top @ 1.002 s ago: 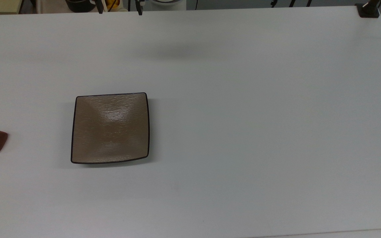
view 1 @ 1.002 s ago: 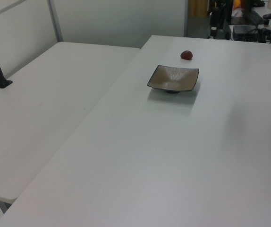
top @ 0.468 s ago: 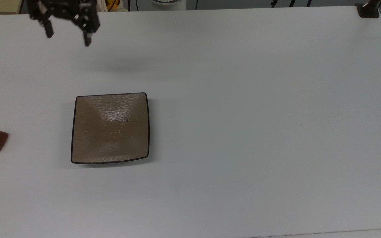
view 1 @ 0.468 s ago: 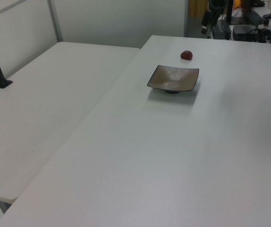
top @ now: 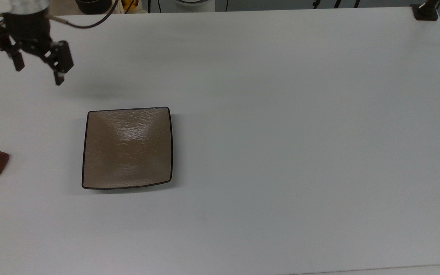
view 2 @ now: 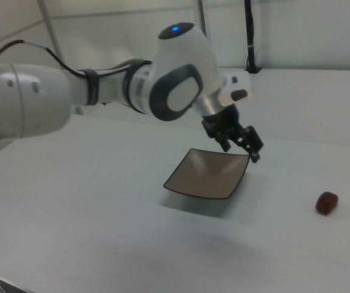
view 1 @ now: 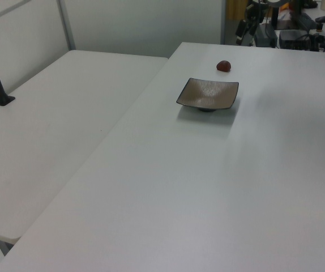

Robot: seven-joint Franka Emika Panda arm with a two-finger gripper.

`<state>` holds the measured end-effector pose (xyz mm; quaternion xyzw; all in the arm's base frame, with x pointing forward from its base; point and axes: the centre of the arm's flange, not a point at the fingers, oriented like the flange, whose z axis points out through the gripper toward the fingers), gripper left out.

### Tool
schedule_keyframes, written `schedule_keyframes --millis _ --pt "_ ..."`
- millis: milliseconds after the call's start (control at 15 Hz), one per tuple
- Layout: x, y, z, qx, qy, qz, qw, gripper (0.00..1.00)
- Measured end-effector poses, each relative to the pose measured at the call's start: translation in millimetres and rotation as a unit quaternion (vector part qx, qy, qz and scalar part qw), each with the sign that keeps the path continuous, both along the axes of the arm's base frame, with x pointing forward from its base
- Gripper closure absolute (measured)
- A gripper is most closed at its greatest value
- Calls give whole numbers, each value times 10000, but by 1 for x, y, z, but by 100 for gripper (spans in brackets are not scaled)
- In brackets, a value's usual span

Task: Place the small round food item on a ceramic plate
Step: 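Move the open gripper over the small red food item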

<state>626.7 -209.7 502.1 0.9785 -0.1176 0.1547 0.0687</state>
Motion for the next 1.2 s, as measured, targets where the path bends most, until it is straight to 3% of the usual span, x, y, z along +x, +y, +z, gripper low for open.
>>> schedule_keyframes --millis 468,802,1202 --pt "57 -70 -71 -139 122 -206 9996 0" --pt "81 -98 -123 -362 -431 -231 9981 0" --pt "105 -115 -169 -452 -596 -246 9969 0"
